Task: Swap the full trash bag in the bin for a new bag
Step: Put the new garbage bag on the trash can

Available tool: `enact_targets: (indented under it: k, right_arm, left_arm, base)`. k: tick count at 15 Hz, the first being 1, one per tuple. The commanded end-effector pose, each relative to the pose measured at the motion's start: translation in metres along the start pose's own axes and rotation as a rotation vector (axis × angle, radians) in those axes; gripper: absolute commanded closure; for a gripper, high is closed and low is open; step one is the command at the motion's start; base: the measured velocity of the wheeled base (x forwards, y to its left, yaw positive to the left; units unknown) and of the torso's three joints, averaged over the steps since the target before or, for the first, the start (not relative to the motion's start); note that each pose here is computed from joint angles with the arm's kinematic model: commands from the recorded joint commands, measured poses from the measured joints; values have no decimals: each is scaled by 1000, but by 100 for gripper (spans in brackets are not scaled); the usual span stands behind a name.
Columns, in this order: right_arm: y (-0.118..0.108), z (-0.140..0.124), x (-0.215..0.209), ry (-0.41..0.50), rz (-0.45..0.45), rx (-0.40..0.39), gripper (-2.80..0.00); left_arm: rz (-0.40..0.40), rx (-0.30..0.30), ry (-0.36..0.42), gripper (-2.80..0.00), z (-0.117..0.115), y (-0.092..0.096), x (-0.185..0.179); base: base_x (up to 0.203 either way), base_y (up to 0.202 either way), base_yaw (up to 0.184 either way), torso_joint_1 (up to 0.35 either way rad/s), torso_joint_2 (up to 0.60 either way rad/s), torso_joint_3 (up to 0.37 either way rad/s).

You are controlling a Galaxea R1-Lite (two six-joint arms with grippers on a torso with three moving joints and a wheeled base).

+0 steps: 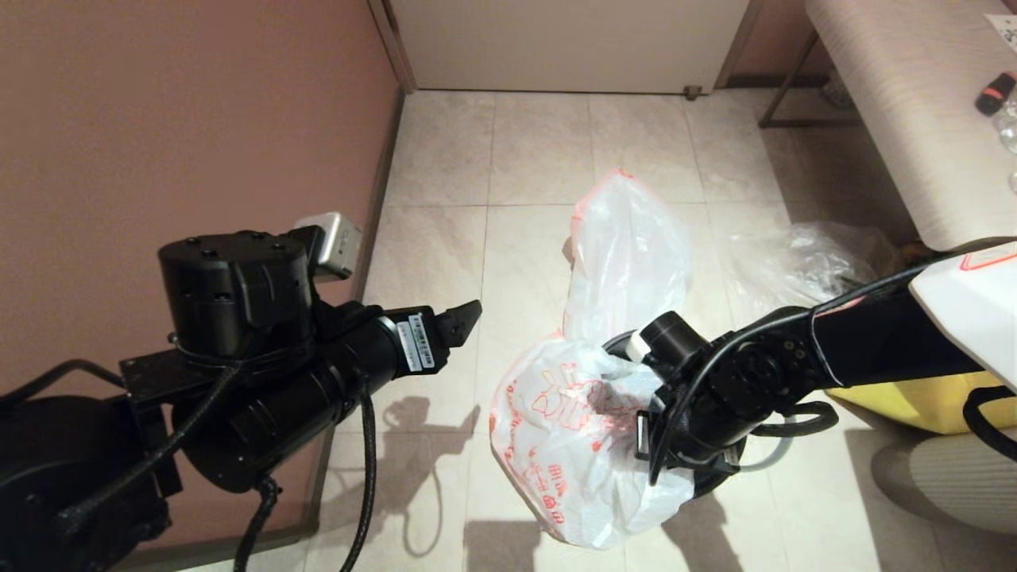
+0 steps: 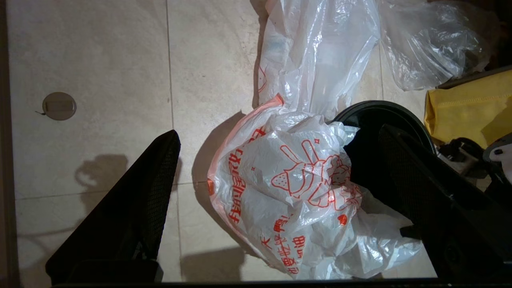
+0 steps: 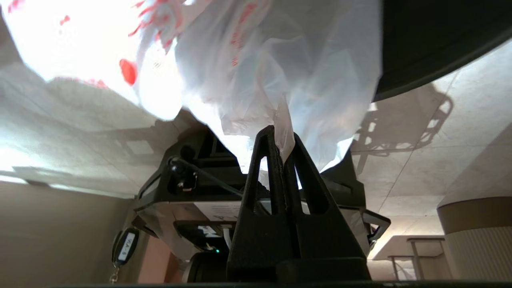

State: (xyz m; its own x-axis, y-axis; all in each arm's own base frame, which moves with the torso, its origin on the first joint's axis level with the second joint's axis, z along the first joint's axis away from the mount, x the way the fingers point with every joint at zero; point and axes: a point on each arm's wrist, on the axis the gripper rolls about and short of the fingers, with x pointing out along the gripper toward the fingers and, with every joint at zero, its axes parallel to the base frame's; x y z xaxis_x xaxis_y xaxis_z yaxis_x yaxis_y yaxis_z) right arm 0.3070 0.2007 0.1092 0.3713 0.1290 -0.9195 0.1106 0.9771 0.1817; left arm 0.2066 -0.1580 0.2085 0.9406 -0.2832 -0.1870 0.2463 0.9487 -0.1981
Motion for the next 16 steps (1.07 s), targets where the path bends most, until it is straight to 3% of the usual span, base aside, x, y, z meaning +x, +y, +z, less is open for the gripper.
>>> enact_targets:
  k: [1, 4, 6, 9, 13, 16]
  right_arm:
    - [-8, 8, -5, -20, 2, 30, 0]
    - [-12, 37, 9, -103, 33, 58, 0]
    - [-15, 60, 41, -152, 31, 60, 0]
    - [-19, 78, 112, -192, -43, 24, 0]
    - [-11, 101, 179, -322, -92, -60, 0]
    - [-16, 109, 205, -383, -182, -162, 0]
  left_arm:
    - [2, -2, -2, -280, 0, 0, 1]
    - [3, -2, -1, -280, 0, 0, 1]
    - [5, -4, 0, -280, -1, 0, 2]
    - [17, -3, 4, -280, -2, 2, 5]
    - [29, -8, -5, -280, 1, 6, 6]
    - [29, -9, -9, -280, 2, 6, 5]
  base:
    - [0, 0, 0, 0, 0, 0]
    - [0, 0, 0, 0, 0, 0]
    - [0, 0, 0, 0, 0, 0]
    - [0, 0, 0, 0, 0, 0]
    - [0, 0, 0, 0, 0, 0]
    - [0, 0, 0, 0, 0, 0]
